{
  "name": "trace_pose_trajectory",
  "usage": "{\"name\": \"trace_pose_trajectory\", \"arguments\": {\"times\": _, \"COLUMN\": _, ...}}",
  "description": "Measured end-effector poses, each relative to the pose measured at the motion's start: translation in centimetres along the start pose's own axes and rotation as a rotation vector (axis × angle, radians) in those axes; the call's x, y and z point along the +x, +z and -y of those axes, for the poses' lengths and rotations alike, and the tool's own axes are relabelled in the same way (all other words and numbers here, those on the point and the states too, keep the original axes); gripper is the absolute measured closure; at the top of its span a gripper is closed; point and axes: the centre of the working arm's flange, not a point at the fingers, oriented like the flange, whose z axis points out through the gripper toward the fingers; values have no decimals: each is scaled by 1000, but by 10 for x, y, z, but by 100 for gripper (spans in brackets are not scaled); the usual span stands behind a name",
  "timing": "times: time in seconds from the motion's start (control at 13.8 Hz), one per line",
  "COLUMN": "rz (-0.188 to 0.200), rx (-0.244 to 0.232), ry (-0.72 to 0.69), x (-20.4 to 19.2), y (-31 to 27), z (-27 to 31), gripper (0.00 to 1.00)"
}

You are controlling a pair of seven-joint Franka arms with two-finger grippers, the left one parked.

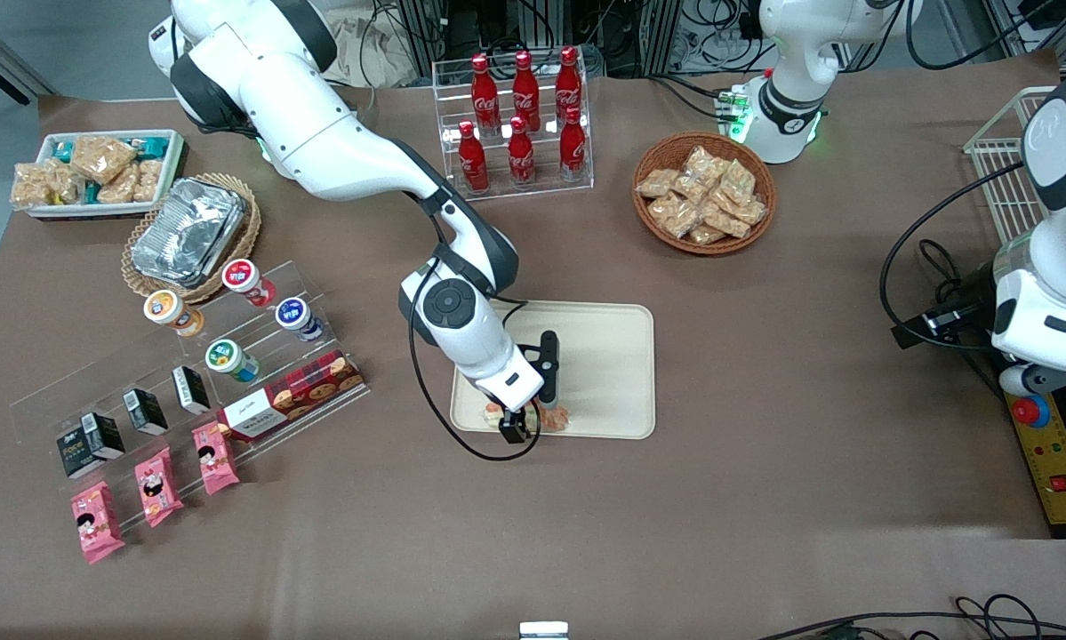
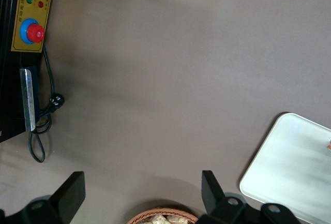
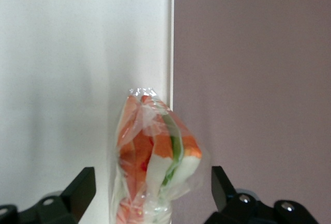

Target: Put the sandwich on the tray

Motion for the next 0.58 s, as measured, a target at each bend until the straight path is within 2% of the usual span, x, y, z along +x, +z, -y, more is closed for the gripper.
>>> {"name": "trace_pose_trajectory", "arguments": {"times": 0.36, "rz": -26, "rx": -15, "ry": 6, "x": 8, "y": -12, "z": -5, "gripper": 0}}
{"name": "trace_pose_trajectory", "arguments": {"times": 0.58, "rz": -48, "rx": -33, "ry": 28, "x": 12, "y": -47, "z": -19, "gripper": 0}}
